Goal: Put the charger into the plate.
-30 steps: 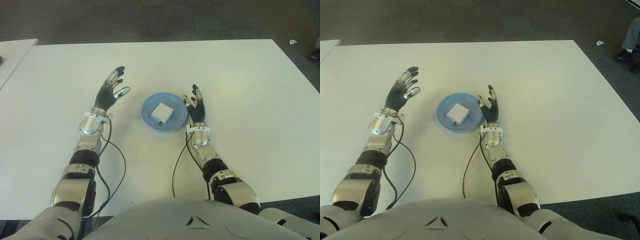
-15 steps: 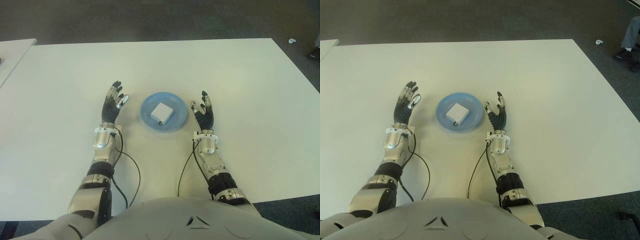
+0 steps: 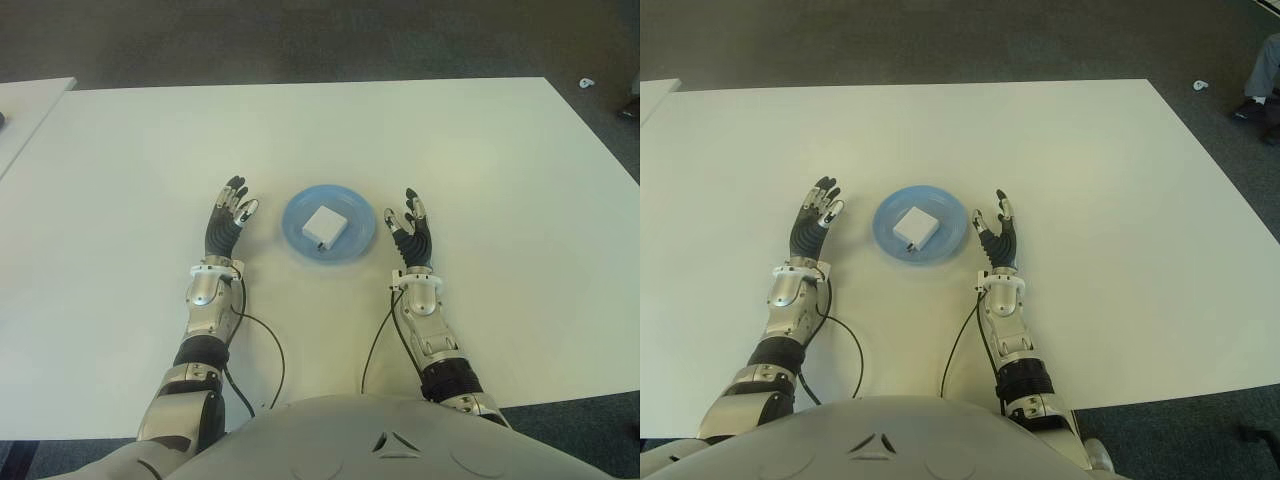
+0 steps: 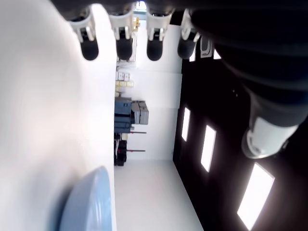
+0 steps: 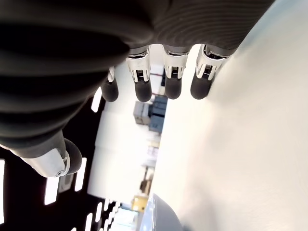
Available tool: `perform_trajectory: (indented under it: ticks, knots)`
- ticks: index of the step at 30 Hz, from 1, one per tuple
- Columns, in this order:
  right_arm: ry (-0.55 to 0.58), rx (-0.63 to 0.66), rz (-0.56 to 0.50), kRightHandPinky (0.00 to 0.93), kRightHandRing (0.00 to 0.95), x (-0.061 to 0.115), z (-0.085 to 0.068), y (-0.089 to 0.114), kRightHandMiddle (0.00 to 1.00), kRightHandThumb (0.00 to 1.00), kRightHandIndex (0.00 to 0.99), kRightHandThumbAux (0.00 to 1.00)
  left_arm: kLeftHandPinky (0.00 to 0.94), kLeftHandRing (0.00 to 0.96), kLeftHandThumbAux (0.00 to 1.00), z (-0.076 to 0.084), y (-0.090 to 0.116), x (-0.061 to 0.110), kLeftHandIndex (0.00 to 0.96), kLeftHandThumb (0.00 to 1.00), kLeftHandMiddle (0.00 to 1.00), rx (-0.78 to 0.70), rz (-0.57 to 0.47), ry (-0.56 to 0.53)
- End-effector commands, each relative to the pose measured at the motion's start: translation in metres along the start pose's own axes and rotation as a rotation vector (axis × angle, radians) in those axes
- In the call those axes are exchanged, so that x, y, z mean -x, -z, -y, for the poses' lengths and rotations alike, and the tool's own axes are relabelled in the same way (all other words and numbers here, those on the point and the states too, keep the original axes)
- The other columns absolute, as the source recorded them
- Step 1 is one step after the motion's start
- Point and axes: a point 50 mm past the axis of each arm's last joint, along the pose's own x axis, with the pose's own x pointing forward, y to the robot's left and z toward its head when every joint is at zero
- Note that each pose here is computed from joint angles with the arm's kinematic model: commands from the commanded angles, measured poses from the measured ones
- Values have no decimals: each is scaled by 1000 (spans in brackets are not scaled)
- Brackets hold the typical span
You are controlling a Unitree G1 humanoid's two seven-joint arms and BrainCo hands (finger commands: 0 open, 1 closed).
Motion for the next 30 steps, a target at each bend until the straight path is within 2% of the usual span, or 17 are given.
perform_trajectory:
  ticks: [1,13,17,30]
  knots:
    - [15,28,-160,22,6,16,7,28,3,6,0,520,3,0,564,2,16,16,0,57,0,20,-82,35]
    - [65,10,-187,23,2,22,14,35,0,6,0,532,2,0,549,20,26,22,0,30,0,27,-103,82]
    - [74,3,-194,13,0,23,15,40,0,4,0,547,0,0,542,27,33,22,0,21,0,-10,-116,90]
    - [66,25,-184,33,9,27,15,43,5,0,0,568,0,0,542,29,36,30,0,5,0,-106,-92,94]
